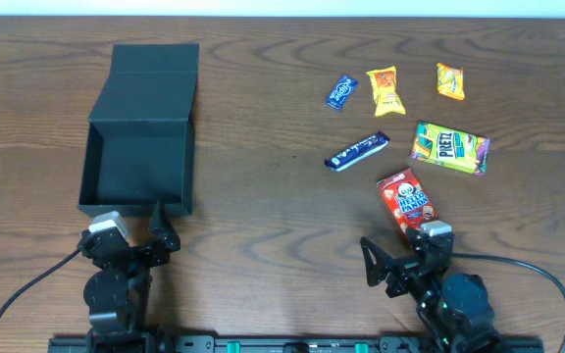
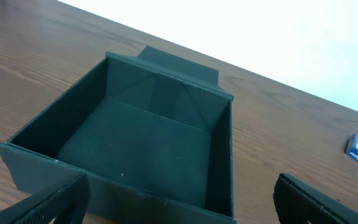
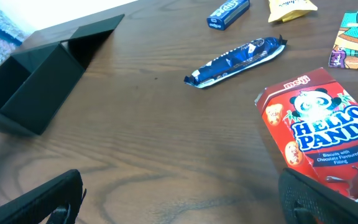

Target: Pack container

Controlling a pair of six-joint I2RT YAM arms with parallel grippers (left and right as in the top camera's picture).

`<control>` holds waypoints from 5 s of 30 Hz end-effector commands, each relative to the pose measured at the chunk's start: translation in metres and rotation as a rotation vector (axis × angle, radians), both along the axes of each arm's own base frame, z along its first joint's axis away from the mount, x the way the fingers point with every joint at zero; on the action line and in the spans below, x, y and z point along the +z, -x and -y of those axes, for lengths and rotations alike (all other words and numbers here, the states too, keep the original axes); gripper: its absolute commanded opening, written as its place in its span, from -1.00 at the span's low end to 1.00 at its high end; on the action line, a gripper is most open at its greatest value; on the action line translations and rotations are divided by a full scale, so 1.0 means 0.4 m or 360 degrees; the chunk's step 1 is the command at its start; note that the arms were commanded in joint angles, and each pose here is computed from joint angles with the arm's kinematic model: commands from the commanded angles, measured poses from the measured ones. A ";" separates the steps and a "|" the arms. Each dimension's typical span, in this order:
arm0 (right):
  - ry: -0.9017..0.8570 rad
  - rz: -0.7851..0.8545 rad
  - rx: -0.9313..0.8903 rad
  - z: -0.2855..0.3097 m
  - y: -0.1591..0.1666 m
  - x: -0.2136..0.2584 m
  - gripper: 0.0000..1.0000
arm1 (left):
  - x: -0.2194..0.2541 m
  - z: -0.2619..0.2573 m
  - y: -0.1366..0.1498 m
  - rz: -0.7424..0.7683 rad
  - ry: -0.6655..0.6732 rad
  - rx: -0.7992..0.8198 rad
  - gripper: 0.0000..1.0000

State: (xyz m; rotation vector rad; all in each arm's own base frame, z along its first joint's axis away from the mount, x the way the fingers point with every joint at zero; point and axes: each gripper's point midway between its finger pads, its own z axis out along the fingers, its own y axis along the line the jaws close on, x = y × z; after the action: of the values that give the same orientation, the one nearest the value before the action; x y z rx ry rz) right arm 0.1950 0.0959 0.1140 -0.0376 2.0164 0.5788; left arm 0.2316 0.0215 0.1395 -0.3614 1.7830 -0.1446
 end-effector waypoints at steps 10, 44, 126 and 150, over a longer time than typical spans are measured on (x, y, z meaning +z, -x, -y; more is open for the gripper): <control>0.0017 0.0014 -0.0014 0.007 -0.003 -0.002 0.99 | -0.032 -0.012 0.002 -0.0045 0.0008 0.0042 0.90; 0.0017 0.0014 -0.0014 0.007 -0.003 -0.002 0.98 | -0.022 0.073 -0.003 -0.0013 0.0365 -0.0191 0.91; 0.0017 0.0015 -0.0014 0.007 -0.003 -0.002 0.99 | -0.194 0.295 -0.311 -0.1238 0.0108 -0.0499 -0.88; 0.0017 0.0014 -0.0014 0.007 -0.003 -0.002 0.99 | -0.156 0.716 -0.237 -0.1070 0.0448 -0.0850 -0.88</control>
State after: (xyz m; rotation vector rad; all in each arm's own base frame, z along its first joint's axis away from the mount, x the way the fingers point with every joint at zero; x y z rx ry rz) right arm 0.1952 0.0954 0.1146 -0.0349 2.0131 0.5781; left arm 0.3250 -0.2537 0.0741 -0.0586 2.5078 -0.6629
